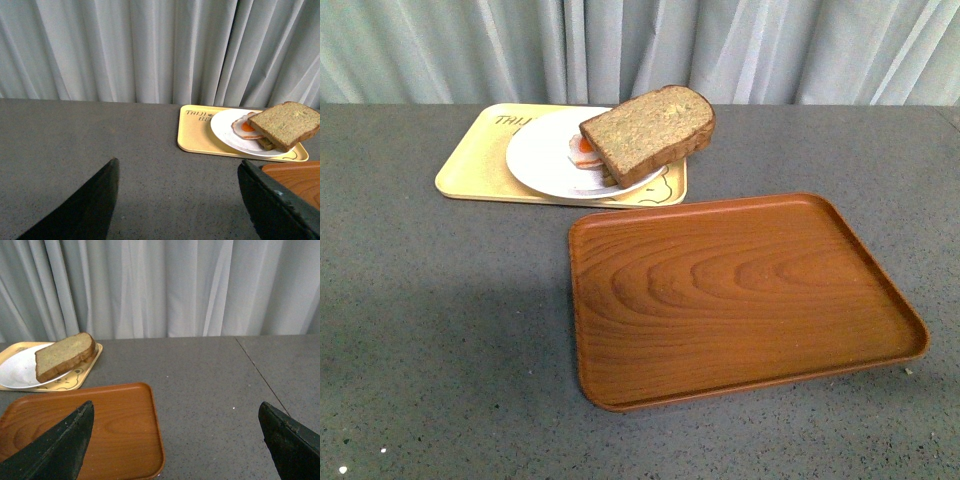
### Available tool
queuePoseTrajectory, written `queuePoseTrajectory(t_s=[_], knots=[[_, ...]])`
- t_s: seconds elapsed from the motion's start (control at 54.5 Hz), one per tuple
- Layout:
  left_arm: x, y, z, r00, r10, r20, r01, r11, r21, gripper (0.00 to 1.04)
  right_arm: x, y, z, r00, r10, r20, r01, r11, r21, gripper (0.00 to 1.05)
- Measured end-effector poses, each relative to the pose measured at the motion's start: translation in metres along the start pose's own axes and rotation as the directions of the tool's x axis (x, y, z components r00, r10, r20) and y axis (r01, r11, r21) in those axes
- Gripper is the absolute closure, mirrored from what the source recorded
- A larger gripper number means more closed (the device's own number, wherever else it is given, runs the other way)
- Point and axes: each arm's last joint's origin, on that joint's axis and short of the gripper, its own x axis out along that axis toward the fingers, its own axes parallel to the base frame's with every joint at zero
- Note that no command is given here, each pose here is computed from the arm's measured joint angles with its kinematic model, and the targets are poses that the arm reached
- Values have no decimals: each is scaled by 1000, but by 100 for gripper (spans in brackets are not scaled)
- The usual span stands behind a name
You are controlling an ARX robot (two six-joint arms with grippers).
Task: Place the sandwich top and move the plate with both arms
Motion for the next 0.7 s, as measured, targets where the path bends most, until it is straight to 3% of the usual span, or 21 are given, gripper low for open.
queuePoseTrajectory(t_s=[0.037,0.697], knots=[[0,0,0,1000,0,0,0,1000,0,8,0,0,0,1000,0,0,0,1000,0,9],[0,0,0,1000,0,0,0,1000,2,9,0,0,0,1000,0,0,0,1000,0,9]])
